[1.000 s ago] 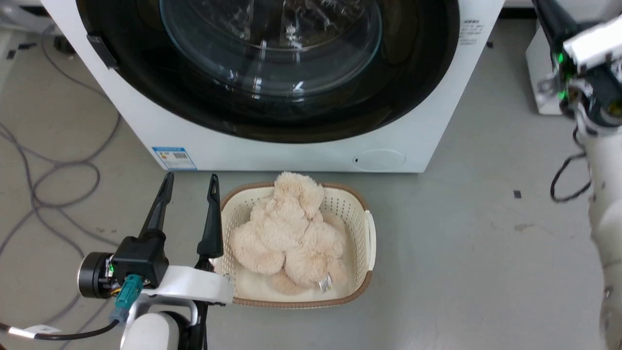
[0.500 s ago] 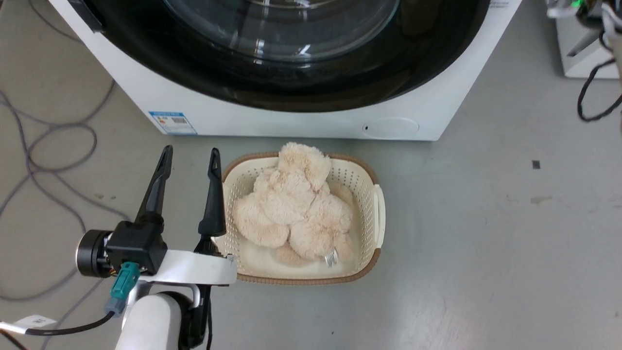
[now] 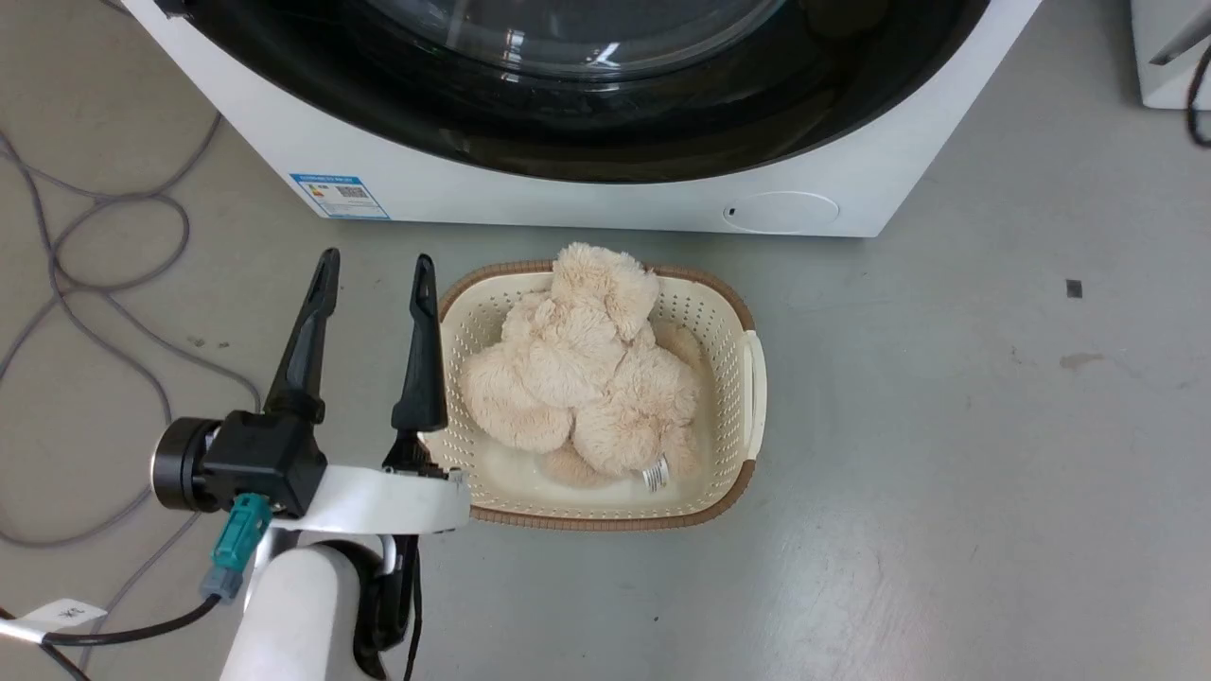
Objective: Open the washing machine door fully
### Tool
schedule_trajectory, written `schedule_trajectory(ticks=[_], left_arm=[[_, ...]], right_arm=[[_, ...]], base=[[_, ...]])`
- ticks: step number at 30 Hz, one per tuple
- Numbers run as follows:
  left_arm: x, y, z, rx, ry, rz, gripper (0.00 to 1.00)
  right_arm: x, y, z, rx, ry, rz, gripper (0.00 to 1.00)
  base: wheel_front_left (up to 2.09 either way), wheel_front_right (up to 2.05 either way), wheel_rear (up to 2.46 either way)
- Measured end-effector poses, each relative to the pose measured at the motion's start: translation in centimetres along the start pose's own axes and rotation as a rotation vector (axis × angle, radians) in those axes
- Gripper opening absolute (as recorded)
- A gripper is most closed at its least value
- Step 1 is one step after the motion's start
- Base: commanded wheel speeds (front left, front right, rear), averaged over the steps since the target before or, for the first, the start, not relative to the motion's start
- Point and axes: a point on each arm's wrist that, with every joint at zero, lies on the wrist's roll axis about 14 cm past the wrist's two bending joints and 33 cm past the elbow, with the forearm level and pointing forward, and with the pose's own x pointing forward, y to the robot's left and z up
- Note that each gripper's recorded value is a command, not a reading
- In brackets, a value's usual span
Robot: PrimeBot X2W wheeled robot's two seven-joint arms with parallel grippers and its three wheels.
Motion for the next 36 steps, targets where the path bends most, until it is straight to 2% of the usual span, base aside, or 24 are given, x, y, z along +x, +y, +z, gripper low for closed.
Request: schedule_trajectory(ticks=[20, 36], left_arm=[[-0.2, -0.3, 1.2, -0.016, -0.025, -0.001, 1.00], [-1.5, -0.9, 2.8, -0.025, -0.045, -0.016, 1.00]], right_arm=[[-1.1, 0.9, -2.3, -0.056, 0.150, -0.022, 0.00], [-3.9, 1.6, -6.4, -0.073, 0.276, -0.012, 0.00]], base=[[0.00, 0.00, 0.00], [0.00, 0.00, 0.00]])
